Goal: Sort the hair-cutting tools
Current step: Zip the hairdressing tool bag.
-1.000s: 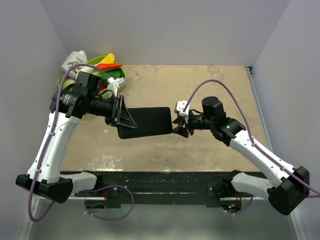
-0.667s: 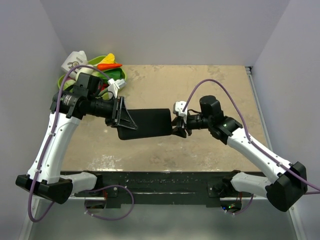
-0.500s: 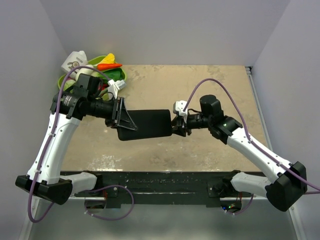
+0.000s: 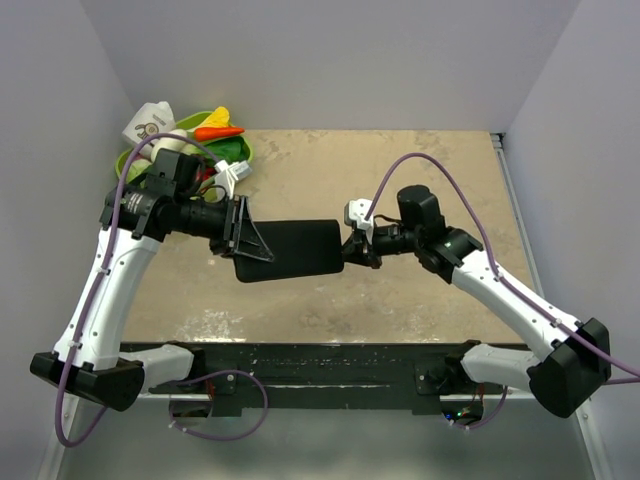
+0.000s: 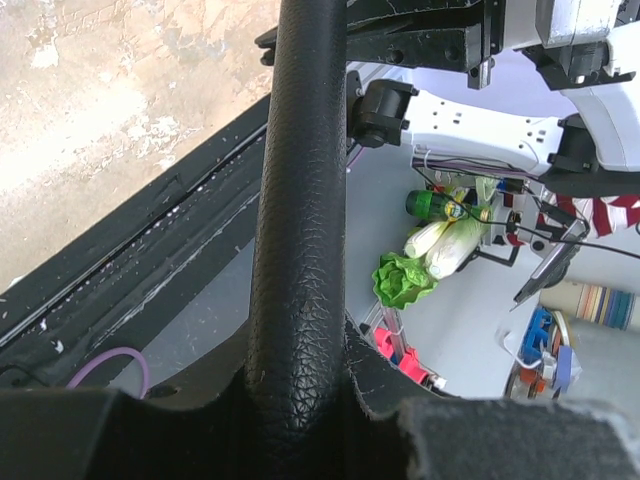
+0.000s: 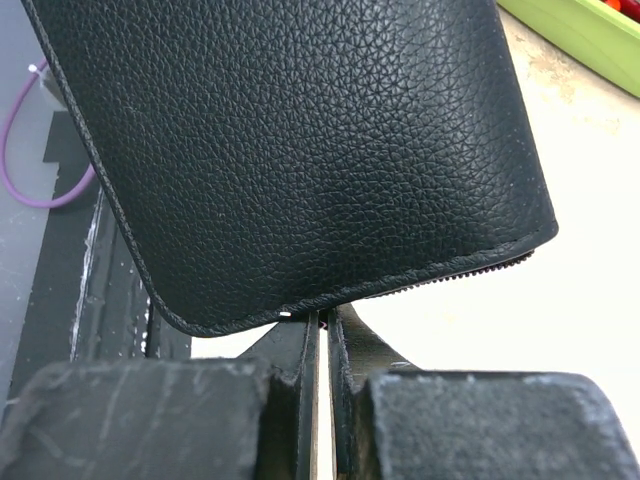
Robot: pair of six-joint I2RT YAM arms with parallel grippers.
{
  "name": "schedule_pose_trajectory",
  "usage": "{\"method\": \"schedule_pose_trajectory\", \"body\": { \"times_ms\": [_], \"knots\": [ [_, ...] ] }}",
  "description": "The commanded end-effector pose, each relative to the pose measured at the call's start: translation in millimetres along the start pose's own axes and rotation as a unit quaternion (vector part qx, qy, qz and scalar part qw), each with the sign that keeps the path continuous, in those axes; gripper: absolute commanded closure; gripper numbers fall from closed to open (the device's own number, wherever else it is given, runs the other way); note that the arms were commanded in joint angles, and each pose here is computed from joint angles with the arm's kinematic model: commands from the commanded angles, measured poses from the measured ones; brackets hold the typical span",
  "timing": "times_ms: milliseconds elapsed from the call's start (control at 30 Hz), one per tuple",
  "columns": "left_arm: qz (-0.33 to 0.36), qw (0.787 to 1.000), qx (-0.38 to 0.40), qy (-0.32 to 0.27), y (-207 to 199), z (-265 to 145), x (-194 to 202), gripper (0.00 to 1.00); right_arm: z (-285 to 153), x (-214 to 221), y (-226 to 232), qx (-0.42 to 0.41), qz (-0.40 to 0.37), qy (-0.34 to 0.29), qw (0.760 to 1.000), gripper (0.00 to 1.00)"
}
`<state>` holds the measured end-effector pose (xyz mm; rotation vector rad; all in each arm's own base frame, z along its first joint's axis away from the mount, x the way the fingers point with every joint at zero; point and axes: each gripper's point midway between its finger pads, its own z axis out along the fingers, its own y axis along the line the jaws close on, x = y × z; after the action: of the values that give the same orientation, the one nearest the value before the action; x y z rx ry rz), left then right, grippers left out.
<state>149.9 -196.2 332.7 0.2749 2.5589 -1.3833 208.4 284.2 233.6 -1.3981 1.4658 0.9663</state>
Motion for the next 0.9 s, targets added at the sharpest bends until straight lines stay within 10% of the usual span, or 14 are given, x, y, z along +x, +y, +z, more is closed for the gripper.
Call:
{"method": "schedule_pose_trajectory", "body": {
  "times_ms": [0, 867],
  "knots": [
    [0.039, 0.998, 0.056, 0.008, -23, -2, 6, 1.00, -3, -34, -13, 0.016, -0.065, -0.025, 0.997, 1.00],
    [0.035, 0.992, 0.072, 0.095, -26, 20, 45, 1.00, 9, -71, -50, -0.031, -0.275, -0.001, 0.961, 1.00]
  ]
}}
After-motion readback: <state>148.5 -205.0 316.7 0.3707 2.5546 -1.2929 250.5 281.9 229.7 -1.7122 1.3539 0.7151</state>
